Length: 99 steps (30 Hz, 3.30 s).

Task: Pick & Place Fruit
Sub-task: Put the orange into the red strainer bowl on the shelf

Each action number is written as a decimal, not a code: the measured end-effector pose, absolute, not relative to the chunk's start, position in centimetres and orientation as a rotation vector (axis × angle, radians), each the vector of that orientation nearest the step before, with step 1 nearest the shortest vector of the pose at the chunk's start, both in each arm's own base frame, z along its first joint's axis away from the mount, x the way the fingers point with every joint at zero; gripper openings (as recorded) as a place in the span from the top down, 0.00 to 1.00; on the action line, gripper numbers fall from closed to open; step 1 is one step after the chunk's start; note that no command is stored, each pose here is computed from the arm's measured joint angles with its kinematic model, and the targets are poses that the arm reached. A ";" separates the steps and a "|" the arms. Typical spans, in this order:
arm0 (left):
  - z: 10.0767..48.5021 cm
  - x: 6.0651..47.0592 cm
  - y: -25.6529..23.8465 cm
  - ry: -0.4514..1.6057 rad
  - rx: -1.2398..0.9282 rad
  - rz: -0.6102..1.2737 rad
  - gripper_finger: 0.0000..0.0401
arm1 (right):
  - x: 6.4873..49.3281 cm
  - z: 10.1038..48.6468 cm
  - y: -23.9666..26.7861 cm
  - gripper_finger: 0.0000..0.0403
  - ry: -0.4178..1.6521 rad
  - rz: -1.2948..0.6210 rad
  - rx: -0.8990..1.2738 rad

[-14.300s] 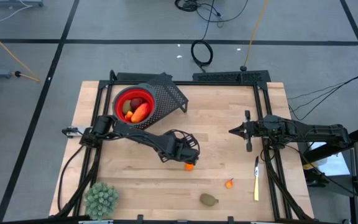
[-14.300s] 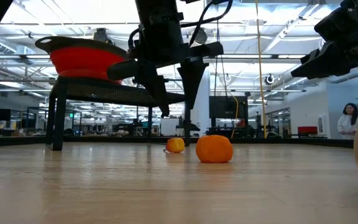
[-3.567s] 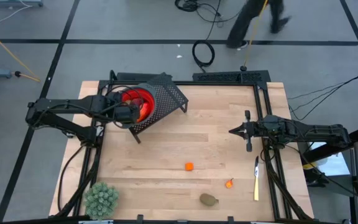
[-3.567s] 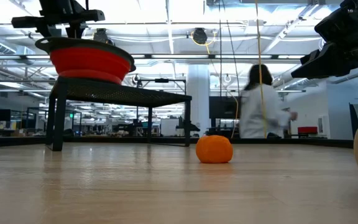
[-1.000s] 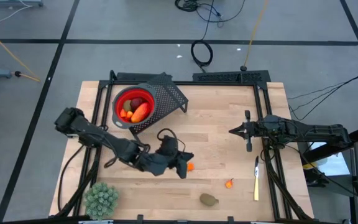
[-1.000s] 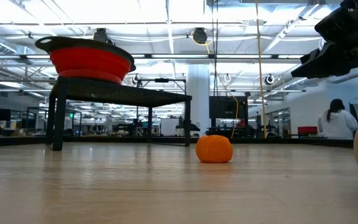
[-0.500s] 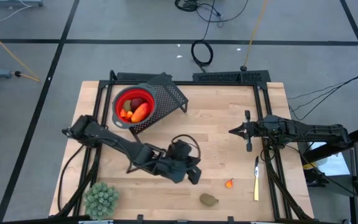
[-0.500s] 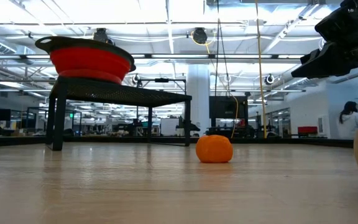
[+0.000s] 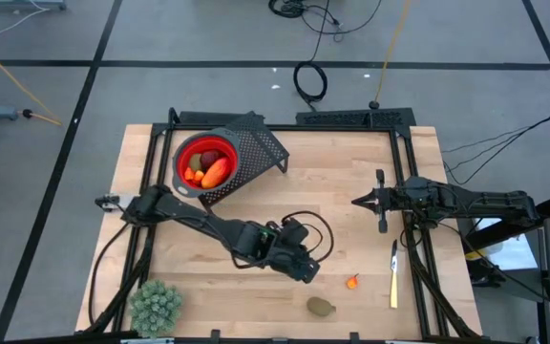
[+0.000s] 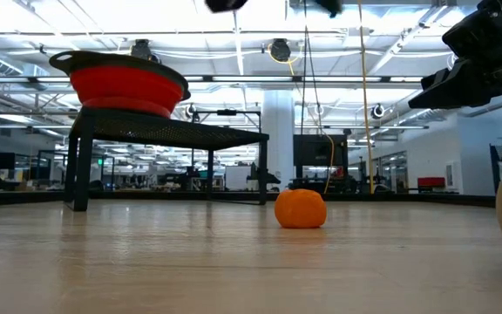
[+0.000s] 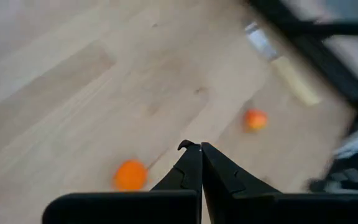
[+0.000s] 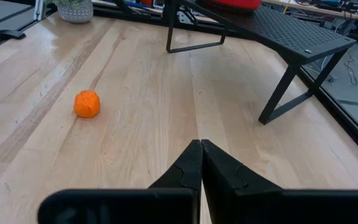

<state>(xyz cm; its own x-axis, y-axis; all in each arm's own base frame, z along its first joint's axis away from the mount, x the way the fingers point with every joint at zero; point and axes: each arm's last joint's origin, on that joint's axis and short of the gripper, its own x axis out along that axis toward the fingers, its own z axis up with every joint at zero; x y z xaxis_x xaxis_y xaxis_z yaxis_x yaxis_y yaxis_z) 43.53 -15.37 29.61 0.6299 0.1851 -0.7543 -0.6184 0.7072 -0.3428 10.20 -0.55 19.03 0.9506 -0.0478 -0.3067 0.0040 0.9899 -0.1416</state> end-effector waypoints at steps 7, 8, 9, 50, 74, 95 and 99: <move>27.1 44.6 -14.6 0.861 -0.649 0.514 1.00 | 10.2 19.0 -0.5 1.00 0.315 -0.027 -0.140; 26.6 44.7 -14.6 0.878 -0.647 0.515 1.00 | 10.2 19.0 -0.5 1.00 0.316 -0.026 -0.140; 26.1 44.8 -14.6 0.901 -0.643 0.516 1.00 | 10.2 19.0 -0.5 1.00 0.315 -0.027 -0.140; 20.2 46.3 -13.9 1.096 -0.677 0.562 0.42 | 10.2 19.1 -0.6 1.00 0.313 -0.027 -0.140; 14.9 47.3 -13.4 1.176 -0.707 0.668 0.15 | 10.2 19.1 -0.6 1.00 0.310 -0.029 -0.129; 15.9 47.1 -13.0 1.167 -0.702 0.679 0.64 | 10.2 19.1 -0.6 1.00 0.312 -0.028 -0.132; 18.1 46.6 -12.8 1.140 -0.701 0.663 0.64 | 10.2 19.1 -0.6 1.00 0.313 -0.028 -0.132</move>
